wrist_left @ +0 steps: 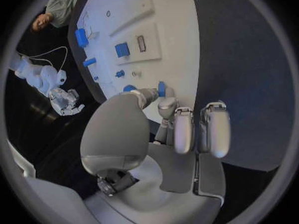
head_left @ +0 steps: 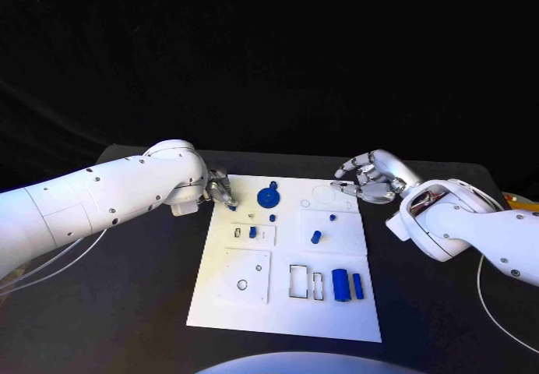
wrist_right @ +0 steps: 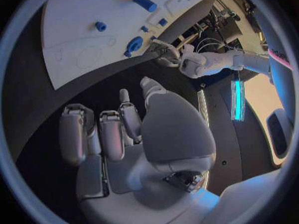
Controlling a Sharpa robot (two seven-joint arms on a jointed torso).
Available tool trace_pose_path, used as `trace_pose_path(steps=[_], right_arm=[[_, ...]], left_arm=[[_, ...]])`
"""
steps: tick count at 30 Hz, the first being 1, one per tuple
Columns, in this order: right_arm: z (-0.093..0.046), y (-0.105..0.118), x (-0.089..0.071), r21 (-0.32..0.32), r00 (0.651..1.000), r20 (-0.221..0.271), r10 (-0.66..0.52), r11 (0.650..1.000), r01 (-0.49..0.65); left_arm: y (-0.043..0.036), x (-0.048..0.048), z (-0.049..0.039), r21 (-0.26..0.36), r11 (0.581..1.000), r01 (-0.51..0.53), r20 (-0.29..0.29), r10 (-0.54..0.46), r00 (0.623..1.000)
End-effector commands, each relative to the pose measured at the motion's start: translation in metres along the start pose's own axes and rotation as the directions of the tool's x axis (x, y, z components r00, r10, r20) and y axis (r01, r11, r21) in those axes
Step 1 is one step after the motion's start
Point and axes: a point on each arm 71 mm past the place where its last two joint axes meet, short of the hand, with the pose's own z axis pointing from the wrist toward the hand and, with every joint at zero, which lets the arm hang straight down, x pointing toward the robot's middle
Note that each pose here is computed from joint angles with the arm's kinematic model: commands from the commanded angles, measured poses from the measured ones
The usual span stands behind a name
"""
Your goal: Assemble the parts on the task board
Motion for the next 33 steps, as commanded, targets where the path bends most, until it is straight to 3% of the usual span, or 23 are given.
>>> trace_pose_path(steps=[1,9,19,26,33], right_arm=[[0.0,0.001,0.001,-0.006,1.0,-0.014,-0.009,1.0,0.009],[0.0,0.0,0.001,-0.004,1.0,-0.014,-0.01,1.0,0.009],[0.0,-0.001,0.001,0.002,1.0,-0.015,-0.011,1.0,0.011],[0.0,-0.003,0.0,0.006,1.0,-0.016,-0.012,1.0,0.012],[0.0,-0.003,0.0,0.009,1.0,-0.019,-0.013,1.0,0.013]], left_arm=[[-0.0031,0.0009,-0.0001,0.033,0.999,0.041,-0.006,-0.041,0.999],[-0.0019,0.0032,-0.004,0.053,0.992,0.115,-0.025,-0.114,0.993],[0.0061,0.0112,-0.0228,0.072,0.985,0.159,-0.054,-0.156,0.986],[0.0067,0.0179,-0.0359,0.098,0.985,0.144,-0.04,-0.141,0.989],[0.0067,0.028,-0.0432,0.109,0.991,0.077,0.002,-0.078,0.997]])
